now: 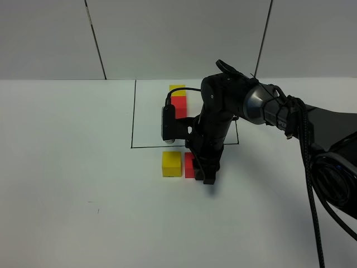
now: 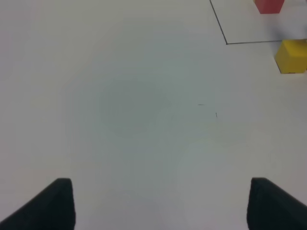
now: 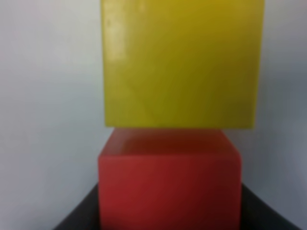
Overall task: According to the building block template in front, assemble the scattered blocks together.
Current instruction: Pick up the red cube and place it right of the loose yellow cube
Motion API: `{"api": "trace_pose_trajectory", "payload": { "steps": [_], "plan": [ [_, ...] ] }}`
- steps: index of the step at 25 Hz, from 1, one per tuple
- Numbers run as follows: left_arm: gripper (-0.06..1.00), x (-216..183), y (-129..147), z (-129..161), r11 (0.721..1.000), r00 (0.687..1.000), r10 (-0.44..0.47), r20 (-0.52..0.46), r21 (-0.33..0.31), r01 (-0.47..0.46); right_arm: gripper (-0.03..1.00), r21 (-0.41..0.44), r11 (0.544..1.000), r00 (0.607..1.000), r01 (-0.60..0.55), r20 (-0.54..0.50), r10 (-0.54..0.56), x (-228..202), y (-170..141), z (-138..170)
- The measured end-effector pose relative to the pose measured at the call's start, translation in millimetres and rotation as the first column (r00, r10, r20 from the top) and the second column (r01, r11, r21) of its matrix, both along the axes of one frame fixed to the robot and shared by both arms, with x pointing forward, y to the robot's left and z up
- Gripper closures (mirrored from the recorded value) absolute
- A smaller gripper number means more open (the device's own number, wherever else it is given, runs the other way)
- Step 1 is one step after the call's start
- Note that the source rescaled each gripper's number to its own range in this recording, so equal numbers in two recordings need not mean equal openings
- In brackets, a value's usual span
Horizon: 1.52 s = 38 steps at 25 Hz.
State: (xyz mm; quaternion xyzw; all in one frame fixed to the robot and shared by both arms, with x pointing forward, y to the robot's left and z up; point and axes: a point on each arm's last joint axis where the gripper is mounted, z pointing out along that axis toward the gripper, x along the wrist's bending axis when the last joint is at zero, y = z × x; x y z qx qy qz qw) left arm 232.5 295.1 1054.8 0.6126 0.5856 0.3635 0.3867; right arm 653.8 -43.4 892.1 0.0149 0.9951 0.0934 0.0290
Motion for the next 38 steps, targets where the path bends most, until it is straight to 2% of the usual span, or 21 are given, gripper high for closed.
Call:
{"api": "trace_pose_trajectory", "payload": {
  "steps": [9,38],
  "plan": [
    [0.24,0.0,0.0,0.0,1.0,1.0,0.0,0.0,0.0,0.0,0.96,0.028,1.0,1.0,0.012,0.012,-0.012,1.5,2.9,-1.3],
    [0.27,0.0,0.0,0.0,1.0,1.0,0.0,0.0,0.0,0.0,0.94,0.027,1.0,1.0,-0.014,0.017,0.013,1.5,3.0,-1.4]
  ]
}}
